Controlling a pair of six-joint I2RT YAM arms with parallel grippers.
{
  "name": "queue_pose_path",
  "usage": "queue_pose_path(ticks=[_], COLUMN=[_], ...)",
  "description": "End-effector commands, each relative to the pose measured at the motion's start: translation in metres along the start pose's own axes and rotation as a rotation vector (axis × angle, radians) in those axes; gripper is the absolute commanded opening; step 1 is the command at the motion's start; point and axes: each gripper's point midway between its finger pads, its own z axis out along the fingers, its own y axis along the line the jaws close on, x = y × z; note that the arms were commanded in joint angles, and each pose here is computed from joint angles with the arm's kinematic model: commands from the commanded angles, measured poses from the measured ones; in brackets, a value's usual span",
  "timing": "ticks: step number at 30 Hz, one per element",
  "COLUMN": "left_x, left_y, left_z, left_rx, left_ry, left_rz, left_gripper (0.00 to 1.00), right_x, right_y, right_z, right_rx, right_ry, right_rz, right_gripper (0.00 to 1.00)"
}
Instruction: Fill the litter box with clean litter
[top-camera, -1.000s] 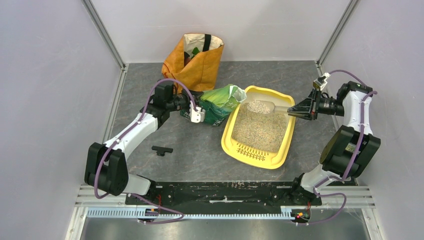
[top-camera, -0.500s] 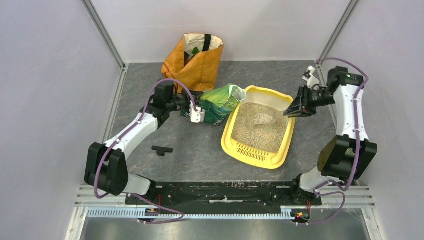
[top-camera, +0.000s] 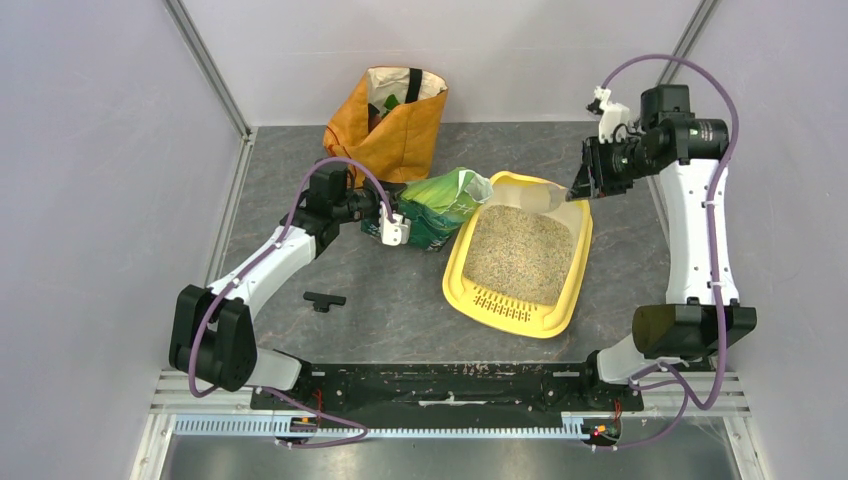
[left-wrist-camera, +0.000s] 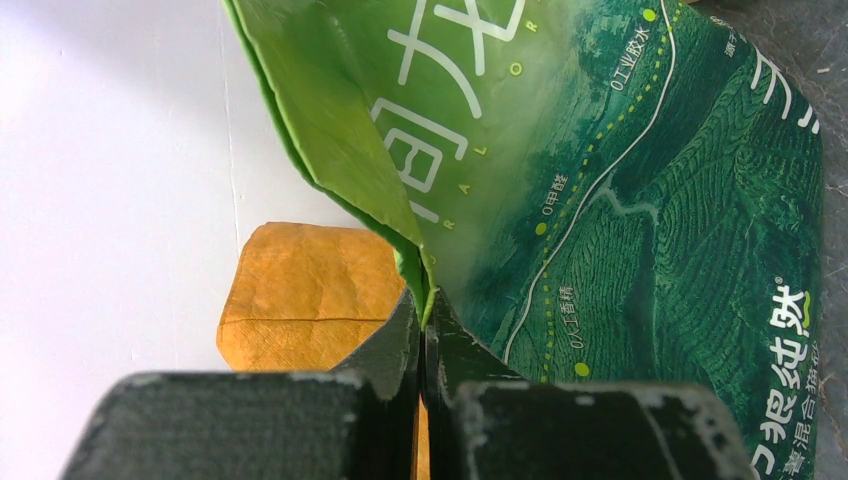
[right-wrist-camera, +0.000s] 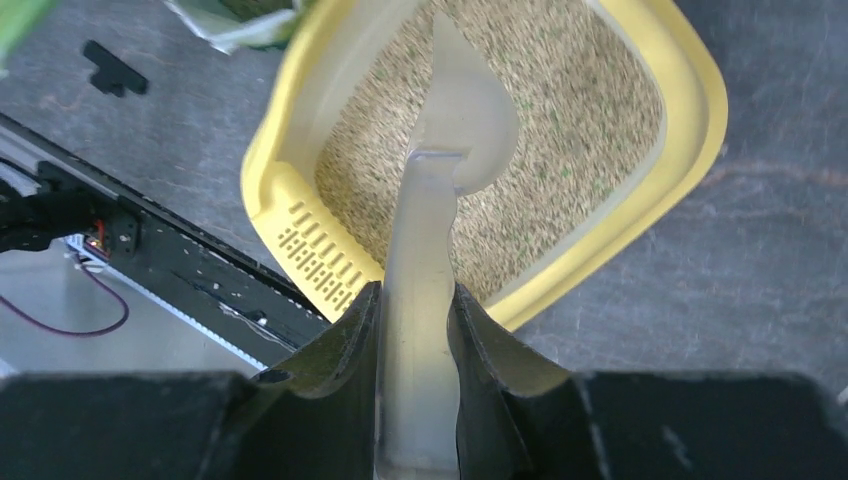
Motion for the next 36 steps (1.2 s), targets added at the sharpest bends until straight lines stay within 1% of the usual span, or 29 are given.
queue_pose_path(ticks=[1, 2, 5, 8, 11, 15, 18, 25, 28, 36], left_x=[-0.014, -0.015, -0.017, -0.018, -0.018, -0.019, -0.019, -0.019, -0.019, -0.02], left_y=[0.052, 0.052, 0.052, 0.053, 0.053, 0.053, 0.053, 0.055, 0.056, 0.055], left_z=[-0.015, -0.015, -0.015, -0.016, -0.016, -0.016, -0.017, -0.019, -0.02, -0.021], left_rx=[-0.143, -0.143, -0.144, -0.147, -0.146, -0.146, -0.148, -0.152, -0.154, -0.156], left_ry=[-0.012, -0.013, -0.021, -0.024, -0.022, -0.023, -0.018, -0.009, -0.006, -0.009], left_rz=[0.162, 0.162, 0.165, 0.168, 0.17, 0.178, 0.178, 0.184, 0.179, 0.178], left_gripper=[0.02, 0.02, 0.02, 0.02, 0.02, 0.02, 0.02, 0.02, 0.02, 0.02], right_x=[-0.023, -0.025, -0.03, -0.041, -0.046, -0.03, -0.03, -0.046, -0.045, -0.043], right_y=[0.039, 0.046, 0.055, 0.064, 0.082, 0.084, 0.085, 0.081, 0.08, 0.078], right_z=[-0.013, -0.014, -0.014, -0.024, -0.027, -0.034, -0.041, -0.043, -0.047, -0.02], right_rx=[-0.172, -0.203, -0.228, -0.253, -0.306, -0.308, -0.288, -0.246, -0.228, -0.251], right_ry=[-0.074, -0.077, -0.076, -0.121, -0.142, -0.104, -0.125, -0.144, -0.147, -0.079], right_rz=[-0.109, -0.122, -0.181, -0.229, -0.283, -0.324, -0.374, -0.388, -0.396, -0.313], right_gripper=[0.0, 0.0, 0.0, 0.0, 0.0, 0.0, 0.0, 0.0, 0.0, 0.0])
